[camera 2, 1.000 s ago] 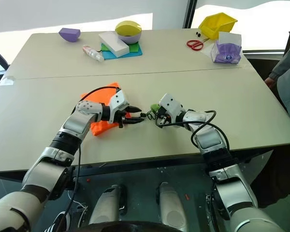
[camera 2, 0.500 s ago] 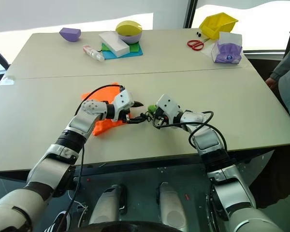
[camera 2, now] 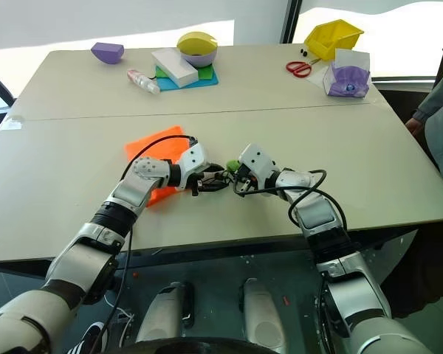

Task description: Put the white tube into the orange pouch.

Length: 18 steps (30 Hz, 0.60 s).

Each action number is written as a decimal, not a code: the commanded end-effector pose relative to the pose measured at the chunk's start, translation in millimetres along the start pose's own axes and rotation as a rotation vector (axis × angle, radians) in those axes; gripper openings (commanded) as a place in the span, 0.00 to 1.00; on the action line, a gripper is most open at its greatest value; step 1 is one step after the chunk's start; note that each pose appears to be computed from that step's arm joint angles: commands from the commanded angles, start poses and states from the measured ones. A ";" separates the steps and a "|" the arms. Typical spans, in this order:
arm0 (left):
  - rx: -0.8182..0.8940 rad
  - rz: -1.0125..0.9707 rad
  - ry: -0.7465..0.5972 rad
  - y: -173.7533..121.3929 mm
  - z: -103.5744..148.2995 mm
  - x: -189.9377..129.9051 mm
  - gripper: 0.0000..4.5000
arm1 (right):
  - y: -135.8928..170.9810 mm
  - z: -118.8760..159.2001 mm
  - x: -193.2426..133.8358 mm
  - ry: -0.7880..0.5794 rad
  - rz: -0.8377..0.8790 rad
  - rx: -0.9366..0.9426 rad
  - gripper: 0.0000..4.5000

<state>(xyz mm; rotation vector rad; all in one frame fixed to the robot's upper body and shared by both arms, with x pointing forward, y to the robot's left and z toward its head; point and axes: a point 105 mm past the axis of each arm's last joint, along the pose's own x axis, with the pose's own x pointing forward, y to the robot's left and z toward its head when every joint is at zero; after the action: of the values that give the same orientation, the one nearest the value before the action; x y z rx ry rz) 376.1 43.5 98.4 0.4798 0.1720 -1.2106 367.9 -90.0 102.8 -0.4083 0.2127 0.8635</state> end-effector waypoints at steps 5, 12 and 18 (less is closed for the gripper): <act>0.017 0.007 -0.015 2.3 6.8 -3.1 0.40 | 0.1 9.0 -2.0 -0.030 -0.006 -0.022 0.00; 0.010 0.003 -0.018 3.1 7.7 -4.9 0.40 | -1.0 8.2 -2.8 -0.028 -0.010 -0.022 0.00; 0.025 0.012 -0.013 4.2 6.4 -5.5 0.40 | -2.5 8.5 -3.2 -0.028 -0.014 -0.023 0.00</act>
<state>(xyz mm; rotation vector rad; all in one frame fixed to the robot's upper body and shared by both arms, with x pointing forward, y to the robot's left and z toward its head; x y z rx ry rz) 375.3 45.6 98.3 0.4821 0.1831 -1.2143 367.7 -90.2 102.7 -0.4105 0.2125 0.8620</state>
